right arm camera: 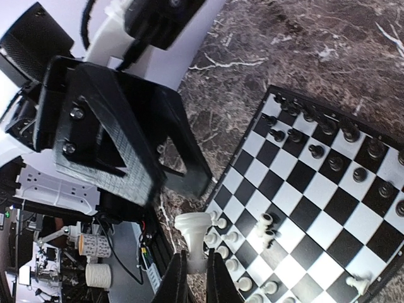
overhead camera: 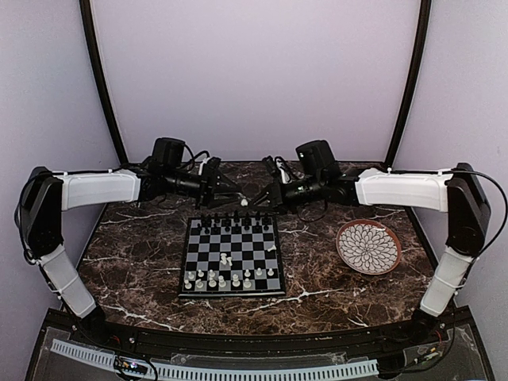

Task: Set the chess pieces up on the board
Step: Pass from the left arm to the right, then place the rook at h1.

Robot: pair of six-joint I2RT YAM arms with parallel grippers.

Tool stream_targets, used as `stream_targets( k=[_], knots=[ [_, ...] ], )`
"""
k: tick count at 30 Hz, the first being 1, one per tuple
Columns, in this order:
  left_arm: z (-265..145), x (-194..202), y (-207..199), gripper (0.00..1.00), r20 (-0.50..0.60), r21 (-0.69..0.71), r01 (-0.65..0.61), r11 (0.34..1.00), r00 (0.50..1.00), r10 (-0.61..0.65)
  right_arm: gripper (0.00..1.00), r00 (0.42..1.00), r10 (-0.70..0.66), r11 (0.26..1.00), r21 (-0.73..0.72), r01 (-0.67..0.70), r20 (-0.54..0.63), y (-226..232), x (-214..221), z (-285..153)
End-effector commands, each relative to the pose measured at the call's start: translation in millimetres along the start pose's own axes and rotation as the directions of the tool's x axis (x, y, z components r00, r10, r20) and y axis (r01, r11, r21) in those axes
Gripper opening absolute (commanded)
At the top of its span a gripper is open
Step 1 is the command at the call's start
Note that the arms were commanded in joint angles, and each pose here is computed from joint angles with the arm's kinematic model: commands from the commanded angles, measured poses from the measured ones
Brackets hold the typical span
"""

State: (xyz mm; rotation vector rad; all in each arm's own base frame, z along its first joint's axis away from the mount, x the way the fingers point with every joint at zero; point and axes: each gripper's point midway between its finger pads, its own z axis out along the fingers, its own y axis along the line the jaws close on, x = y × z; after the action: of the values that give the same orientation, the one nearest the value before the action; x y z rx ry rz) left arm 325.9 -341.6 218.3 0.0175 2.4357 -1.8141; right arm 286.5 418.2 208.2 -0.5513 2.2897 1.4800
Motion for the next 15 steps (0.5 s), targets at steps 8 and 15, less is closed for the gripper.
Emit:
stream_targets(
  k=[8,15],
  knots=[
    [-36.8,-1.0,16.5,0.36,0.034,-0.183,-0.094,0.979,0.994,0.102,0.02,0.949,-0.014,0.902,0.406,0.147,-0.313,-30.1,58.7,-68.3],
    [-58.0,-2.6,36.3,0.36,0.046,-0.278,-0.12,0.953,0.989,0.138,0.02,0.858,0.049,0.816,0.516,0.261,-0.511,-27.4,102.3,-75.9]
  ],
)
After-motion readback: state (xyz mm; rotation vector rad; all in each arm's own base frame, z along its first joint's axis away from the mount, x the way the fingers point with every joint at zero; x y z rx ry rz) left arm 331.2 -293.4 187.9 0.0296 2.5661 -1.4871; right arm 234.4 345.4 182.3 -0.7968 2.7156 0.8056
